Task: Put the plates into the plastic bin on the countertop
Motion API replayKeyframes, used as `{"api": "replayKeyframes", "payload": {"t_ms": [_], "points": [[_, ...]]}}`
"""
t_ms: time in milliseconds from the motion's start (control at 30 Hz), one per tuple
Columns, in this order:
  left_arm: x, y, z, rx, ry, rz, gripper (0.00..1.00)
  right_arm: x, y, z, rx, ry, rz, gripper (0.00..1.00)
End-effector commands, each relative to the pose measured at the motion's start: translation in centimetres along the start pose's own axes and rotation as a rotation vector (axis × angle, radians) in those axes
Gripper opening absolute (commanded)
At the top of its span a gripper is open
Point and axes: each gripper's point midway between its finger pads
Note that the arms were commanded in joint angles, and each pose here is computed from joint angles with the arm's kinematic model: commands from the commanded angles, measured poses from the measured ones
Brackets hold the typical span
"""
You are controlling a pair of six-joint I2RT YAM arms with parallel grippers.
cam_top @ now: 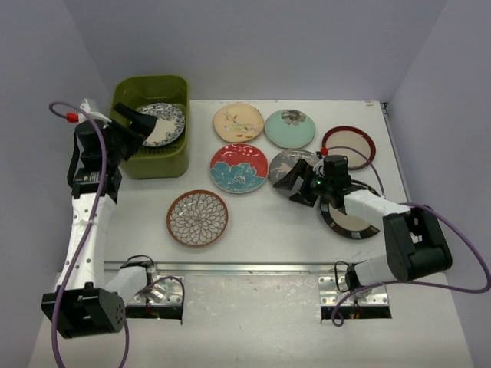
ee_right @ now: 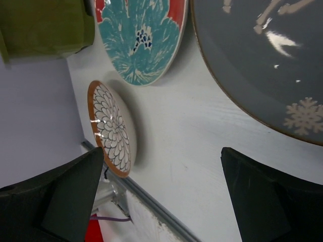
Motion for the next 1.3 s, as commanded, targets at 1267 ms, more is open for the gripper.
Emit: {"api": "replayKeyframes", "payload": {"t_ms": [1267], "points": [[0.6,-9.6,-3.9,0.161,0.025,0.341,1.00,-12.5,-0.3,-12.8,-0.713,-0.149,0.581,0.99]]}}
Point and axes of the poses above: each gripper's point midway between its finger pads, its own z axis out along the fingers, its own x axis along the line the jaws close on, y = z × x, and after that the axes turned 12 degrees about z, right-handed
